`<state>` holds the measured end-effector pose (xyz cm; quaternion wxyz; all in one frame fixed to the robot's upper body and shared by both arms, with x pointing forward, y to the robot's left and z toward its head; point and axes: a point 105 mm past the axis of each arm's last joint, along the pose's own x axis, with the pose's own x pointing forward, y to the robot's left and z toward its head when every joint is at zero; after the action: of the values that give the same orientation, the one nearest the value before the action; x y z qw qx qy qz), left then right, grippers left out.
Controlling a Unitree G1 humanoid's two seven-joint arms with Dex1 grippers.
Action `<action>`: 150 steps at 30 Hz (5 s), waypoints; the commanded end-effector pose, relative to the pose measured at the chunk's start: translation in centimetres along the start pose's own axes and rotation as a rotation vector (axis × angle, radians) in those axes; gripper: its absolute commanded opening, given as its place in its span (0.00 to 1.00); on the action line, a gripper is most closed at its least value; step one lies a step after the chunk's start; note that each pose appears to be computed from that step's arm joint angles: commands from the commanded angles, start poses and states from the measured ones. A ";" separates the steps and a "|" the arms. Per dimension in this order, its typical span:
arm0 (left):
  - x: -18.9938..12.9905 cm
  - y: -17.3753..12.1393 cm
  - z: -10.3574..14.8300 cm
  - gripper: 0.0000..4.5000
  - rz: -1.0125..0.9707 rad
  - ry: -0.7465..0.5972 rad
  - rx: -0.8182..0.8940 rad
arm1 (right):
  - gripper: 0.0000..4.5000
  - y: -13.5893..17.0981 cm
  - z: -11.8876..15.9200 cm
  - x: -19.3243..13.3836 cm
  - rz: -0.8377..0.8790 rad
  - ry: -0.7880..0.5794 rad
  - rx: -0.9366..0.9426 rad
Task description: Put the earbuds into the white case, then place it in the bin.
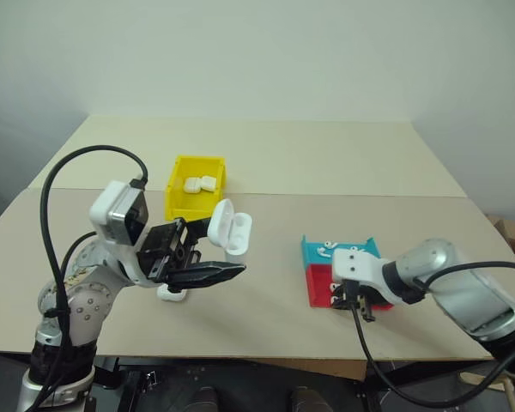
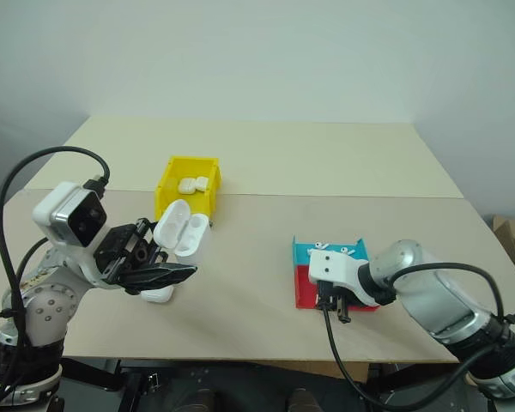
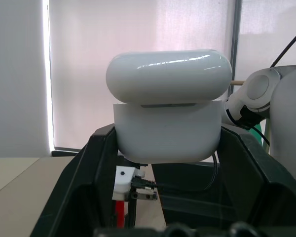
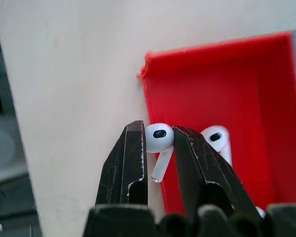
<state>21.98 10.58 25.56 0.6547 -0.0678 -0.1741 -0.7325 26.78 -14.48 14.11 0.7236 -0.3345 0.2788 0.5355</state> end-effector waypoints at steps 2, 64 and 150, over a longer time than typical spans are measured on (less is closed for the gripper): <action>0.3 -0.2 1.0 0.61 -0.026 -0.029 0.030 | 0.13 0.6 5.9 -4.5 -0.073 -0.437 -0.075; 3.0 4.1 -0.9 0.61 -0.009 -0.006 0.015 | 0.13 0.0 15.9 -8.3 0.055 -1.320 0.134; 1.4 3.0 -1.2 0.61 0.119 0.016 0.104 | 0.36 -11.1 1.7 2.4 -0.112 0.153 -0.152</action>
<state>25.56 8.33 24.38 0.7060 -0.0529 -0.1777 -0.6835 37.82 -13.96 14.50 0.6946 -0.4356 0.2858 0.4960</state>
